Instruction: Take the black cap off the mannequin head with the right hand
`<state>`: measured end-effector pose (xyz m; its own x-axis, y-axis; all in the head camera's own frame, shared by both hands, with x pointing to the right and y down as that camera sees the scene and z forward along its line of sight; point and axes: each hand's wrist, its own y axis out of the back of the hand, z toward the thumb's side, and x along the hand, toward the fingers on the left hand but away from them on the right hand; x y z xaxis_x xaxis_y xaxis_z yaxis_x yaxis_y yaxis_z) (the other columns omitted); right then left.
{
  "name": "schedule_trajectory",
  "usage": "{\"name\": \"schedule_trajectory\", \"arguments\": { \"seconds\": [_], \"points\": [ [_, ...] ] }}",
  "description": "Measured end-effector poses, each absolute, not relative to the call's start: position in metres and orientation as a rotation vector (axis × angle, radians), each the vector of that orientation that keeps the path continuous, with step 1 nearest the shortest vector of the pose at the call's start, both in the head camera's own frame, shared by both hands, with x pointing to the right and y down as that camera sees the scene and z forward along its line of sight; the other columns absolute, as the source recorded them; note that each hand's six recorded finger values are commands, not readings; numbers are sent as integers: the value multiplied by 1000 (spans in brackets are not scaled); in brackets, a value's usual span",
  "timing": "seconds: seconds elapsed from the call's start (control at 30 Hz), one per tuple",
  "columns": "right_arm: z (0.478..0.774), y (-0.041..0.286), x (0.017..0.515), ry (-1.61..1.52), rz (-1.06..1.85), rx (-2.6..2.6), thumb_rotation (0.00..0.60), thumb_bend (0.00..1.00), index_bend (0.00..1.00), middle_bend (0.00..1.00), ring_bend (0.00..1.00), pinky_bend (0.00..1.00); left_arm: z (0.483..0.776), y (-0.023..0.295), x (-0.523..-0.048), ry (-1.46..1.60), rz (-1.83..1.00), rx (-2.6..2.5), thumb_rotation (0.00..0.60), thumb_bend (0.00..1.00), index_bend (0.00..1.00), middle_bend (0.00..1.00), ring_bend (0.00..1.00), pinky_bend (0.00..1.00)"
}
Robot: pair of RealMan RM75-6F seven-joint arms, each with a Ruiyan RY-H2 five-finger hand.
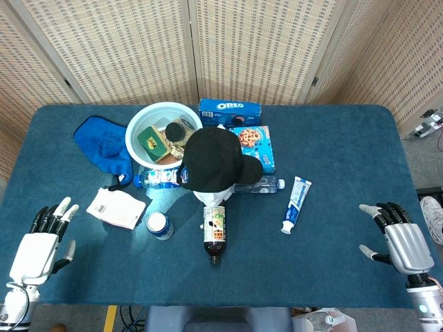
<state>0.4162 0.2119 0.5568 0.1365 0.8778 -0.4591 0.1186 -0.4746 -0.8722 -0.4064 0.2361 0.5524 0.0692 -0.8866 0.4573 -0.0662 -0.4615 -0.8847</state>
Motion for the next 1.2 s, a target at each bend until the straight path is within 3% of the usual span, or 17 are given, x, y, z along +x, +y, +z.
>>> {"name": "schedule_trajectory", "arguments": {
  "seconds": [0.53, 1.2],
  "points": [
    [562, 200, 404, -927, 1376, -1726, 600, 83, 234, 287, 171, 187, 551, 240, -413, 988, -1491, -1631, 600, 485, 79, 0, 2, 0],
    [599, 131, 313, -857, 1210, -1781, 600, 83, 305, 329, 257, 302, 545, 245, -417, 1007, -1492, -1632, 600, 486, 79, 0, 2, 0]
  ]
}}
